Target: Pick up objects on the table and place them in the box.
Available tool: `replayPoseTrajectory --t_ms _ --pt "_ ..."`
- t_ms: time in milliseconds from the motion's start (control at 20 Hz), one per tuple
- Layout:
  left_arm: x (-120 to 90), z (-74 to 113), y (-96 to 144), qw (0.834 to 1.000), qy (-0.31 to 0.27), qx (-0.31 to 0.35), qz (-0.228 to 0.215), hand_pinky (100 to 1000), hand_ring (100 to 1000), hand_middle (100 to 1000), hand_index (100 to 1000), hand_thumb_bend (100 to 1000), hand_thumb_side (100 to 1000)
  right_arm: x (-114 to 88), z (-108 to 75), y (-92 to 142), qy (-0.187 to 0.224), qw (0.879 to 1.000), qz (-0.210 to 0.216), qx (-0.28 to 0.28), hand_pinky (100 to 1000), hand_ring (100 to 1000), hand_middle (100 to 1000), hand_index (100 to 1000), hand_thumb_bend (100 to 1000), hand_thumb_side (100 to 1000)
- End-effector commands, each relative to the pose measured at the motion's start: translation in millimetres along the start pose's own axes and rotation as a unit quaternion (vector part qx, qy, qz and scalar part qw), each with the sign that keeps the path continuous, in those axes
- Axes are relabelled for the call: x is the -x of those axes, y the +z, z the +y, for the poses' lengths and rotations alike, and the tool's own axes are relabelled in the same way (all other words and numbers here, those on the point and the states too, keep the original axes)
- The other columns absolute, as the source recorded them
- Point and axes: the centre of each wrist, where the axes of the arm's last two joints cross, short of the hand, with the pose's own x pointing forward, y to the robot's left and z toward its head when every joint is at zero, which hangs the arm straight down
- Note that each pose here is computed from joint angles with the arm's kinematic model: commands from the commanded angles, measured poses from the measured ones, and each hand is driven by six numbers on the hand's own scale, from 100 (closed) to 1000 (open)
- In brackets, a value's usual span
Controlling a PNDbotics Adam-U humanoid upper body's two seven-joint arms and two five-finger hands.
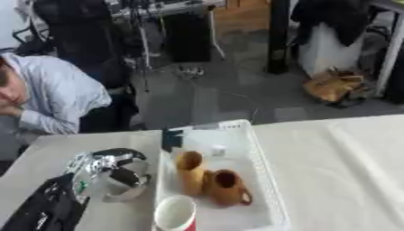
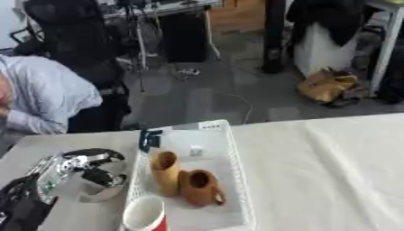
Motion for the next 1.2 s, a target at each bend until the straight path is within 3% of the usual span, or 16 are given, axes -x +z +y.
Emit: replayPoseTrajectory --t_ms 50,1150,1200 --pt "-0.5 16.3 5.7 1.000 -0.007 -0.014 0.000 775 918 998 1000 178 499 -4.4 1.9 -9.1 -0.010 1.000 -0.020 -0.003 750 786 625 579 100 1000" --pt "-6.3 45.7 14.8 1.000 -0.027 -0.014 0.000 781 912 979 1000 162 465 -4.8 0.0 -11.4 0.000 1.000 -0.016 -0.006 752 787 624 576 100 1000" --pt "-6.8 46.9 15.0 1.000 -0.028 -0.013 0.001 781 911 978 1000 138 505 -4.8 -0.1 -11.5 0.000 1.000 -0.016 -0.006 752 787 624 575 100 1000"
